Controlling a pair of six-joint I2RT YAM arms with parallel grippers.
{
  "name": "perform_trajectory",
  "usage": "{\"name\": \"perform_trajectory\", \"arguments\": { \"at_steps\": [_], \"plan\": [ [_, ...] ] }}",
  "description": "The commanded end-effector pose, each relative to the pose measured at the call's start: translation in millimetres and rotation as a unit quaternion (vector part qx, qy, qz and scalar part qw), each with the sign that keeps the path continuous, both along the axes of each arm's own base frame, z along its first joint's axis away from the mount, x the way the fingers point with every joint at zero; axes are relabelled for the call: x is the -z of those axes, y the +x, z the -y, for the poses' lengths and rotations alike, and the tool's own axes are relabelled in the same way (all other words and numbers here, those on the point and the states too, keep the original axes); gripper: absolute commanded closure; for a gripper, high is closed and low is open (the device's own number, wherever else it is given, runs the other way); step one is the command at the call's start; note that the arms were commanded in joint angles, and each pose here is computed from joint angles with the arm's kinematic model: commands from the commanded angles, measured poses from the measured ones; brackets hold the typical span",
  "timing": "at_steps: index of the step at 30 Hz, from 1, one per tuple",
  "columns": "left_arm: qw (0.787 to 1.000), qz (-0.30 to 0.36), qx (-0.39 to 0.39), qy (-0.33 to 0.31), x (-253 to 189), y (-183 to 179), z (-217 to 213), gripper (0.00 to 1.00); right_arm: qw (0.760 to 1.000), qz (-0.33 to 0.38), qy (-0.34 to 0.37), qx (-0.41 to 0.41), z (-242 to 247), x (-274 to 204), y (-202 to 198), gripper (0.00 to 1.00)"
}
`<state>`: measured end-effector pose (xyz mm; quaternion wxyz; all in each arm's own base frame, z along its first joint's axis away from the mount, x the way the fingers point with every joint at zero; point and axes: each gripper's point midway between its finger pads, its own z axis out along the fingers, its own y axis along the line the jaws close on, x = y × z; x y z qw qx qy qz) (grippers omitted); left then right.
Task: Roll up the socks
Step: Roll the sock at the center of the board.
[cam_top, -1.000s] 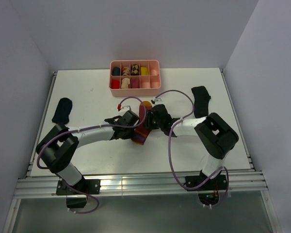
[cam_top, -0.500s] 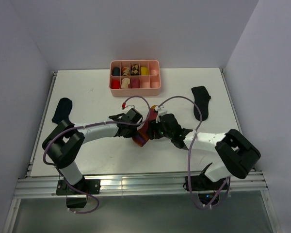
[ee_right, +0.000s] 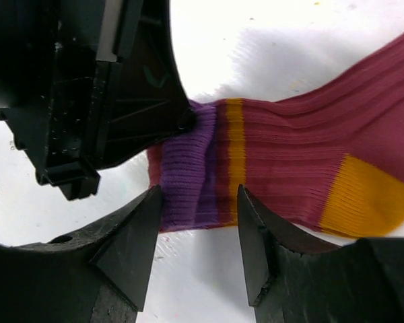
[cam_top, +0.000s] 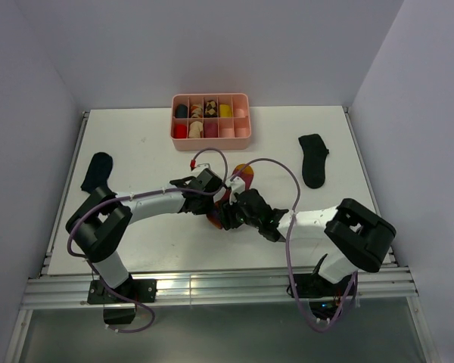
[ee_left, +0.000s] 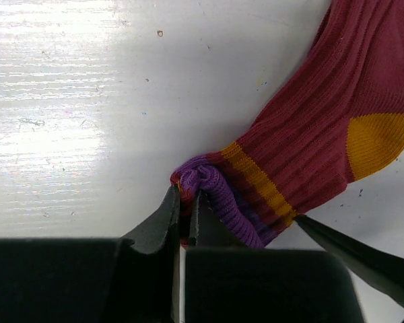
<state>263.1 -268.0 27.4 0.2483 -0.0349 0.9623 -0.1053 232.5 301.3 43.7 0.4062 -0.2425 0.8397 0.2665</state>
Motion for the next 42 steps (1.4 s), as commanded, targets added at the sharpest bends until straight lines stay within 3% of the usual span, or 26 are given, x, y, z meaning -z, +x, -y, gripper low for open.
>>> {"name": "perform_trajectory", "arguments": {
  "at_steps": [1,4,10,11,13,19,23,26,32,42],
  "plan": [
    [1.0,-0.023,0.012,0.014,7.6,-10.3,-1.8,0.99,0.999,0.004,0.042,-0.027,-21.4,-10.8,-6.2,0.45],
    [1.0,-0.023,0.009,0.008,7.7,-10.6,0.4,0.99,0.998,-0.01,0.047,-0.029,-24.8,-5.3,-12.4,0.47],
    [1.0,-0.02,-0.007,-0.011,5.8,-11.6,1.2,0.98,0.997,-0.056,0.046,0.007,-15.3,16.3,-18.3,0.77],
    [1.0,-0.017,-0.01,-0.014,5.2,-11.3,1.8,0.95,0.997,-0.066,0.041,0.017,-12.1,22.5,-18.3,0.88],
    [0.999,-0.011,-0.023,-0.02,1.9,-11.3,-1.0,0.91,0.994,-0.095,0.048,0.036,-3.8,32.5,-23.7,0.99],
    [0.996,0.014,-0.074,-0.05,-14.3,-7.4,-6.9,0.67,0.975,-0.184,0.067,0.104,28.0,59.0,-31.1,1.0],
    [0.99,0.036,-0.106,-0.091,-28.9,-4.4,-7.3,0.4,0.96,-0.231,0.086,0.131,37.0,67.8,-29.8,1.0],
    [0.982,0.048,-0.118,-0.141,-38.2,-7.1,-3.7,0.27,0.951,-0.257,0.094,0.14,37.9,72.1,-25.4,1.0],
    [0.957,0.066,-0.153,-0.237,-42.1,-14.2,-2.9,0.28,0.94,-0.293,0.091,0.146,37.2,84.6,-25.7,1.0],
    [0.955,0.071,-0.173,-0.23,-18.9,-6.2,-3.4,0.36,0.937,-0.307,0.083,0.141,36.4,93.2,-25.7,1.0]
  ]
}}
